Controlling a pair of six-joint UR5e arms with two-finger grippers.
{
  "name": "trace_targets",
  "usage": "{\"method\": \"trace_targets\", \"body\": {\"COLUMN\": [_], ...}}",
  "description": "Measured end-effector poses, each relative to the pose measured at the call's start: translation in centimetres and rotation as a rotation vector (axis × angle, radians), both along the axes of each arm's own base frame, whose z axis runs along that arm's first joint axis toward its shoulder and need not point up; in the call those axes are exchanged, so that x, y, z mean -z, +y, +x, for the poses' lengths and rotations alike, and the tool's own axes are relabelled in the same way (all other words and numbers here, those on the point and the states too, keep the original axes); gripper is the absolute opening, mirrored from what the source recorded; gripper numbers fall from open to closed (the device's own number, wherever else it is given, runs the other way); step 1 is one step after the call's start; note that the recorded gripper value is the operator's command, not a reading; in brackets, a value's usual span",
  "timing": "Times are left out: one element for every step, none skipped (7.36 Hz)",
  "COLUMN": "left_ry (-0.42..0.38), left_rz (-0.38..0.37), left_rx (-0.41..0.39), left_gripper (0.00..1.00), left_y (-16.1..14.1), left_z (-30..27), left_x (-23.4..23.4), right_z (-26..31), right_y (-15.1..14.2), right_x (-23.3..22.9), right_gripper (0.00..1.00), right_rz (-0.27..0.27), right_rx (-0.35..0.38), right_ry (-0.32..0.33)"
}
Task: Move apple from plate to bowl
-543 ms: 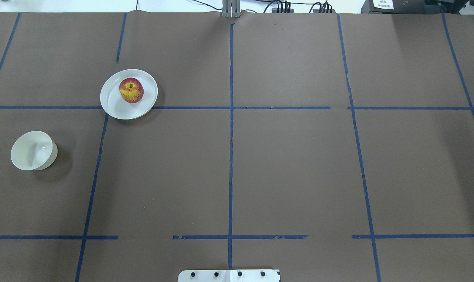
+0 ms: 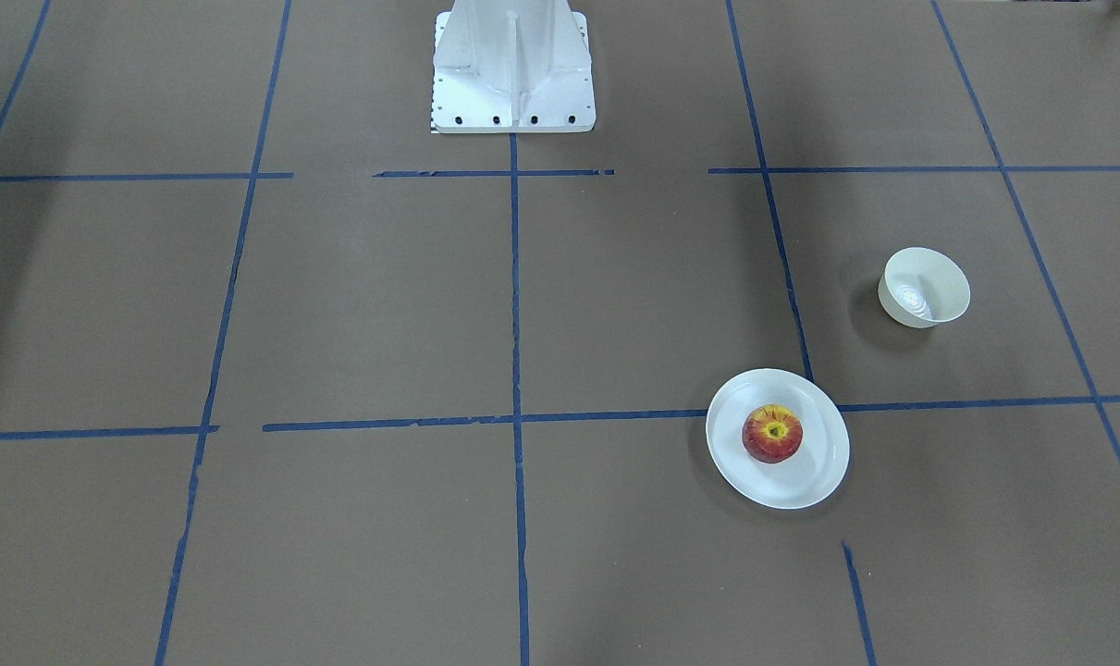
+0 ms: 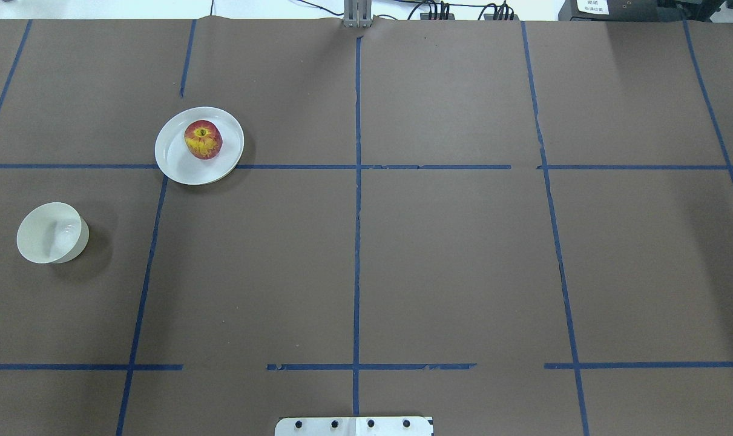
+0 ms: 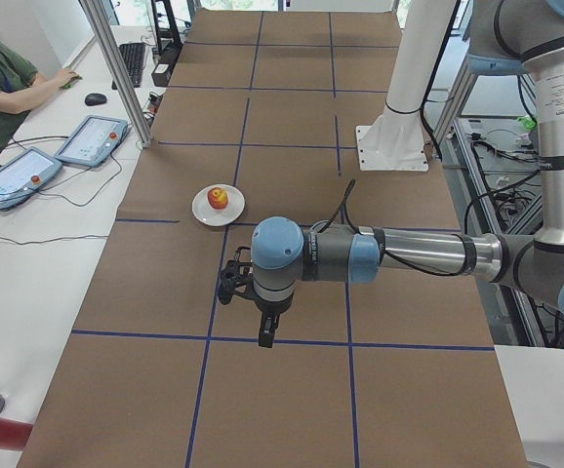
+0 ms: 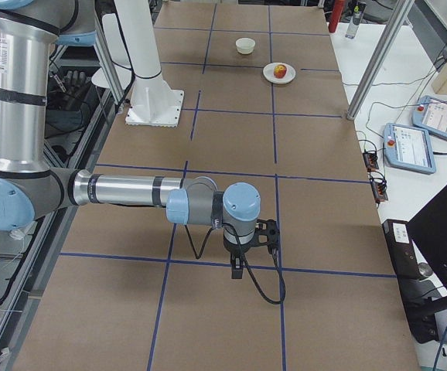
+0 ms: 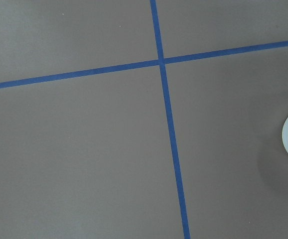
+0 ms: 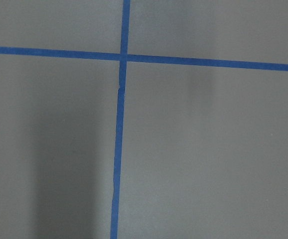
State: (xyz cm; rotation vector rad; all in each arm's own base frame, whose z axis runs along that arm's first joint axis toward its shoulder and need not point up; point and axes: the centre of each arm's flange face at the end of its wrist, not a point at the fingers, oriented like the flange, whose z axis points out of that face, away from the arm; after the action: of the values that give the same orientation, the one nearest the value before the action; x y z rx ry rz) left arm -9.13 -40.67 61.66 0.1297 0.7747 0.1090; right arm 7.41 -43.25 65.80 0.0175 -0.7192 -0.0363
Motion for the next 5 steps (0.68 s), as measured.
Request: {"method": "trace_targets", "body": {"left_ry": [0.001, 0.003, 0.007, 0.014, 0.027], "left_rz": [0.005, 0.008, 0.007, 0.015, 0.021], "left_rx": [0.01, 0.037, 0.052, 0.043, 0.04], "left_gripper": [1.0, 1.0, 1.0, 1.0, 1.0], "left_y": [-0.2, -0.9, -2.9, -5.4, -8.2], "left_z": [0.0, 0.4, 2.2, 5.0, 8.3], "left_x": [0.5, 1.9, 4.3, 6.9, 10.0], "right_z": [0.0, 0.0, 0.0, 0.0, 0.0], "right_y": [0.0, 0.0, 0.0, 0.0, 0.0], "right_x": [0.0, 0.0, 0.0, 0.0, 0.0], "right_gripper": [1.0, 1.0, 1.0, 1.0, 1.0], "right_rz": [0.0, 0.0, 0.0, 0.0, 0.0], "right_rx": [0.0, 0.0, 0.0, 0.0, 0.0], "right_ry": [0.0, -0.001, 0.0, 0.0, 0.0]}}
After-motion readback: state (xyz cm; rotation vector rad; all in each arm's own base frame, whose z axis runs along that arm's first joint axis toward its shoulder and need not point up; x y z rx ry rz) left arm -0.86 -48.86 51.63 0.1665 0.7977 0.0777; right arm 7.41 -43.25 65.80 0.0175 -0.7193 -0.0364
